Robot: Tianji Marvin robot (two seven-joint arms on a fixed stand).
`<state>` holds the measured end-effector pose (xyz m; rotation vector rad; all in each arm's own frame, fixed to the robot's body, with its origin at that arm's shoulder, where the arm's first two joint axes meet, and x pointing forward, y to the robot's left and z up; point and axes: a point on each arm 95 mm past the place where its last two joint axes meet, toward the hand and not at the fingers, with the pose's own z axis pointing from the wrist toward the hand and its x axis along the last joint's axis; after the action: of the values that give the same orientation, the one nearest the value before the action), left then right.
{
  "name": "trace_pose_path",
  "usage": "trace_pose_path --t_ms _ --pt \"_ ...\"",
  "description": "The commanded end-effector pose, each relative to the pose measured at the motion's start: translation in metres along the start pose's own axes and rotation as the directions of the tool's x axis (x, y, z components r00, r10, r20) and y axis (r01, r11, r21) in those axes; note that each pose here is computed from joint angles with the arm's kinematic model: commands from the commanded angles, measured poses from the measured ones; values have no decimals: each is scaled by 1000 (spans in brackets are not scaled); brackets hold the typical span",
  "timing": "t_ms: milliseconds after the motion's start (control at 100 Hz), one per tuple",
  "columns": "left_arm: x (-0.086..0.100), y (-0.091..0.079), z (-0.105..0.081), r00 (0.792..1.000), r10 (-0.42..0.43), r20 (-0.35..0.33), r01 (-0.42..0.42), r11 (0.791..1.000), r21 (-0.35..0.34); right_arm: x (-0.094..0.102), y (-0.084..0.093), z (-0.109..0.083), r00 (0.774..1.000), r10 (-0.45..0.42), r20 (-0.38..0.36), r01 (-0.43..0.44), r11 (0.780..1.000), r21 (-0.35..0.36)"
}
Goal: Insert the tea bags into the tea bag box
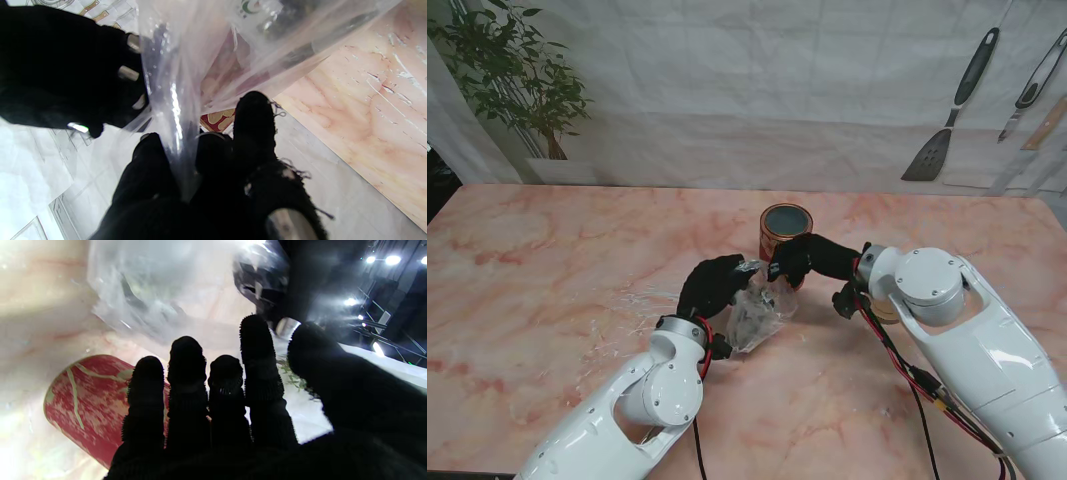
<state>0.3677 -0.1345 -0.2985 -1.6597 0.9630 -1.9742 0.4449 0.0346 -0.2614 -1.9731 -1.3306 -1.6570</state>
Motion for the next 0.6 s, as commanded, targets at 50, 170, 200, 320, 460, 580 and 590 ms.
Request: trace_pose_path --t_ms 50,170,200,320,460,580,590 --pt "7 1 -1 1000 -21 -22 21 1000 -5 -10 -10 7 1000 -5 7 5 999 44" --pt "7 3 -2 998 -42 -36 42 999 -14 -15 -15 14 1000 -9 10 8 997 71" --pt "8 4 -2 998 -47 -39 46 999 -15 -16 -17 15 1000 -7 11 6 997 75" --pt "8 6 -3 997 -56 -47 55 998 -21 -18 -20 20 1000 -5 15 3 995 99" --pt "7 6 -3 997 -60 -43 59 998 -23 -16 -22 20 1000 -7 11 6 991 131" --pt "7 6 -2 997 -64 -43 63 998 -20 -14 -22 18 1000 -12 15 10 989 149" --pt "7 6 -2 997 -64 -43 64 998 -20 -14 -22 18 1000 -13 15 11 988 153"
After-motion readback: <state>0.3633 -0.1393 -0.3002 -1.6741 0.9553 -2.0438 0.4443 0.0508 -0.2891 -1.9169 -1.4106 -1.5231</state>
